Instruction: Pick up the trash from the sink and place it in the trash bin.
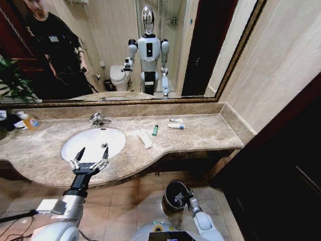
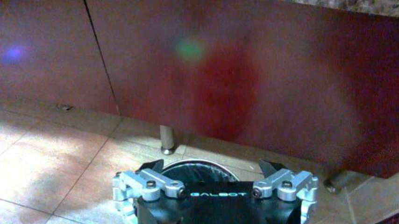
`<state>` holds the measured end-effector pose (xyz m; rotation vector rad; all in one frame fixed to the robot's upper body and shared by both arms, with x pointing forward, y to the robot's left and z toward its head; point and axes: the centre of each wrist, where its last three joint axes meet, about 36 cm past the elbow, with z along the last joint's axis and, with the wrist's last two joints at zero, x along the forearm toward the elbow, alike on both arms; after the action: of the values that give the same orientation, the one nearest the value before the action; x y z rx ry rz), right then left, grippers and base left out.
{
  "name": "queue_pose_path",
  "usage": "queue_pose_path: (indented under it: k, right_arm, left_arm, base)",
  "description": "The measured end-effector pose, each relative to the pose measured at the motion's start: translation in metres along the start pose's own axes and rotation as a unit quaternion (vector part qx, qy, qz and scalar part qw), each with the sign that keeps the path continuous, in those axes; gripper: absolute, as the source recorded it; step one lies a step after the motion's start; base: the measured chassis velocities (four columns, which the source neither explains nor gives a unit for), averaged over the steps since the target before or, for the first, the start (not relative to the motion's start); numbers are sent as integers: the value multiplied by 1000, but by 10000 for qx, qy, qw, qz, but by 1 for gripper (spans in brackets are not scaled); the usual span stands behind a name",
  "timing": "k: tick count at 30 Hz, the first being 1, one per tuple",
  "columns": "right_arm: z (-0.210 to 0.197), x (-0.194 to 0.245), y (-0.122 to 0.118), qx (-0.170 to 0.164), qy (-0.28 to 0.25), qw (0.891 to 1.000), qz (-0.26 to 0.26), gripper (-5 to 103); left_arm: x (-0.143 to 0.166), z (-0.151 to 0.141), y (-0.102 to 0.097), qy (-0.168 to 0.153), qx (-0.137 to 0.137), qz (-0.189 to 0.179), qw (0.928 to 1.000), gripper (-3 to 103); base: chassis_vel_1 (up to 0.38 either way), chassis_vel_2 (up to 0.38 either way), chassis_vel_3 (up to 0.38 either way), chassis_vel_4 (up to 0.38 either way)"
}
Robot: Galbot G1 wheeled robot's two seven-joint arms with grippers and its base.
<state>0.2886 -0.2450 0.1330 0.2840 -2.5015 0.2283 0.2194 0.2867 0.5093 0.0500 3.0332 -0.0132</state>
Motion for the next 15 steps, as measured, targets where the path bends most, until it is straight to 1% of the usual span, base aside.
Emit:
queue_pose_path:
  k: [5, 7, 8, 9, 10, 12, 13, 15]
  right_arm:
    - [2, 4, 0, -167, 46, 9998, 95, 100]
    - [-1, 9, -1, -347, 130, 9991, 224, 100]
    - [-6, 16, -2, -547, 213, 9977, 340, 100]
    - [-6, 16, -2, -547, 213, 9977, 340, 100]
    - [-11, 22, -3, -711, 236, 9964, 396, 100]
    - [-18, 35, -6, -952, 130, 9943, 469, 100]
    - [-18, 35, -6, -952, 130, 9943, 469, 100]
    - [-25, 50, -10, -998, -104, 9937, 503, 100]
  left_arm:
    - [0, 0, 0, 0, 0, 0, 10000, 100]
    - [0, 0, 0, 0, 0, 0, 10000, 100]
    - [0, 0, 0, 0, 0, 0, 10000, 100]
    - [0, 0, 0, 0, 0, 0, 10000, 100]
    - [0, 0, 0, 0, 0, 0, 10000, 100]
    - [0, 0, 0, 0, 0, 0, 10000, 100]
    - [0, 0, 0, 0, 0, 0, 10000, 100]
    - [0, 0, 0, 0, 0, 0, 10000, 100]
  base:
    - [0, 0, 0, 0]
    - [0, 0, 0, 0]
    - [0, 0, 0, 0]
    - [0, 0, 0, 0]
    - [0, 0, 0, 0]
    - [0, 0, 0, 0]
    - [0, 0, 0, 0]
    - [0, 0, 0, 0]
